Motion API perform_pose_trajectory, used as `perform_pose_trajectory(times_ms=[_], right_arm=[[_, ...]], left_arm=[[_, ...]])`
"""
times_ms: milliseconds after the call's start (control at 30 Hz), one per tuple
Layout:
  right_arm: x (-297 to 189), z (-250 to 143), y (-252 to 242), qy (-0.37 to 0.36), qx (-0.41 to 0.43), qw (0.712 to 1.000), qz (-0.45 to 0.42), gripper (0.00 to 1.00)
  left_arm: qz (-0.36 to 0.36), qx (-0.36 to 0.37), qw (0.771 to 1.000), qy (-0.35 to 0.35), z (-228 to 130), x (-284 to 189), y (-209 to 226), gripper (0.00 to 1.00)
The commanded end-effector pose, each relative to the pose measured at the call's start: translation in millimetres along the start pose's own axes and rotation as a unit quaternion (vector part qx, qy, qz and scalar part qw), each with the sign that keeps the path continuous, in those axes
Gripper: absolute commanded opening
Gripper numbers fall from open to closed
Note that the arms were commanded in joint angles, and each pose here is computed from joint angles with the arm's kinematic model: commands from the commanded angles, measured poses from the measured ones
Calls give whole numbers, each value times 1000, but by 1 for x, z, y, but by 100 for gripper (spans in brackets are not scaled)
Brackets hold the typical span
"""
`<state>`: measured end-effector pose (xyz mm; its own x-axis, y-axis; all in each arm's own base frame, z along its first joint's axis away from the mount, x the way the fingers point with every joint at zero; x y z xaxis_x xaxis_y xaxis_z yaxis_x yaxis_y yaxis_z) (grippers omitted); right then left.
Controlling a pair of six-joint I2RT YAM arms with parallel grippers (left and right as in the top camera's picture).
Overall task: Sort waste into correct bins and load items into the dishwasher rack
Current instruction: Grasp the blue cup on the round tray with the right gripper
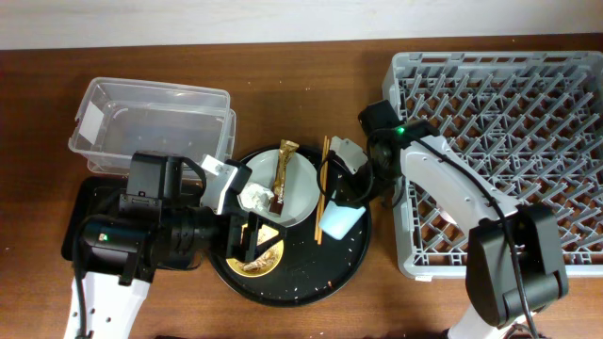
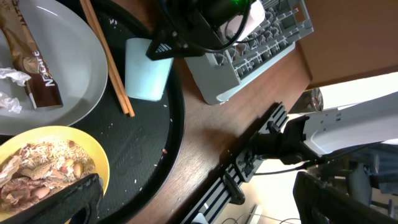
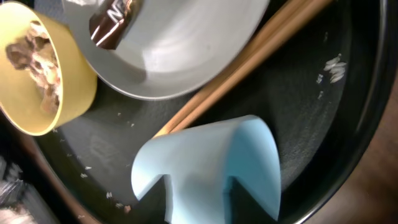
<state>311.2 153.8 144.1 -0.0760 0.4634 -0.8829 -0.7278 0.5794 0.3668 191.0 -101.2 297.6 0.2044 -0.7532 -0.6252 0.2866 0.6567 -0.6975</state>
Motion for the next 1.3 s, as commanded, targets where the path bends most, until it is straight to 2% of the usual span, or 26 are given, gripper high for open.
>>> perform_pose_trajectory(times_ms=[0, 33, 67, 167, 300, 400, 467, 533, 633, 700, 800, 900, 1000, 1067, 1167, 1233, 1267], right_arm=[[-23, 11, 10, -20, 18, 1000, -3, 12], [-28, 12, 13, -24, 28, 999, -4, 6], [-35, 13, 17, -29, 42, 999, -6, 4], [-54, 12, 27, -43, 82, 995, -33, 4], [-67, 8, 48, -30, 142, 977, -157, 4], [-57, 13, 64, -17, 132, 970, -204, 5], [-55, 20, 58, -30, 127, 963, -236, 30], [-53, 29, 43, -43, 86, 965, -244, 51], [-48, 24, 22, -28, 70, 977, -200, 64], [-40, 23, 15, -31, 45, 991, -124, 66], [-24, 17, 2, -14, 64, 995, -70, 65], [-7, 13, 5, 9, 54, 998, -20, 60], [5, 4, 10, 37, 59, 998, -6, 55], [12, -3, 12, 50, 63, 997, 0, 44], [12, -8, 14, 59, 73, 996, 3, 13], [6, -6, 16, 51, 83, 995, -3, 4], [-1, -5, 19, 41, 97, 994, -8, 4]], left_arm=[[-1, 17, 1000, -6, -1, -4, -5, 97], [-1, 16, 1000, -6, -1, -4, -5, 98], [-1, 16, 1000, -6, -1, -4, -5, 97], [-1, 16, 1000, -6, -1, -4, -5, 97], [-1, 16, 1000, -6, -1, -4, -5, 98], [-1, 16, 1000, -6, -1, -4, -5, 99], [0, 14, 1000, -3, -2, -4, -5, 99], [1, 8, 1000, 2, -4, -4, -4, 99], [1, 5, 1000, 6, -6, -4, -4, 99], [1, 6, 1000, 5, -6, -4, -4, 99], [1, 9, 1000, 5, -5, -4, -4, 99], [1, 9, 1000, 5, -5, -4, -4, 99], [1, 9, 1000, 6, -6, -4, -4, 99], [1, 9, 1000, 6, -6, -4, -4, 100], [1, 9, 1000, 6, -6, -4, -4, 99], [1, 9, 1000, 6, -6, -4, -4, 99], [1, 9, 1000, 6, -6, -4, -4, 99]])
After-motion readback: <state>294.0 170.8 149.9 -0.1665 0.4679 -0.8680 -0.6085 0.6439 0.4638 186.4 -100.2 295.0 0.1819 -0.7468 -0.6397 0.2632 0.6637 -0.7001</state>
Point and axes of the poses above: each gripper's point midway between its finger pads, its own x axis out along the fingers, its own y axis along the line the jaws close on, z = x × y, the point moved 8 cm from there along -x, back along the fingers, and after that the axes turned 11 degrees about -x, right-handed, at the moved point
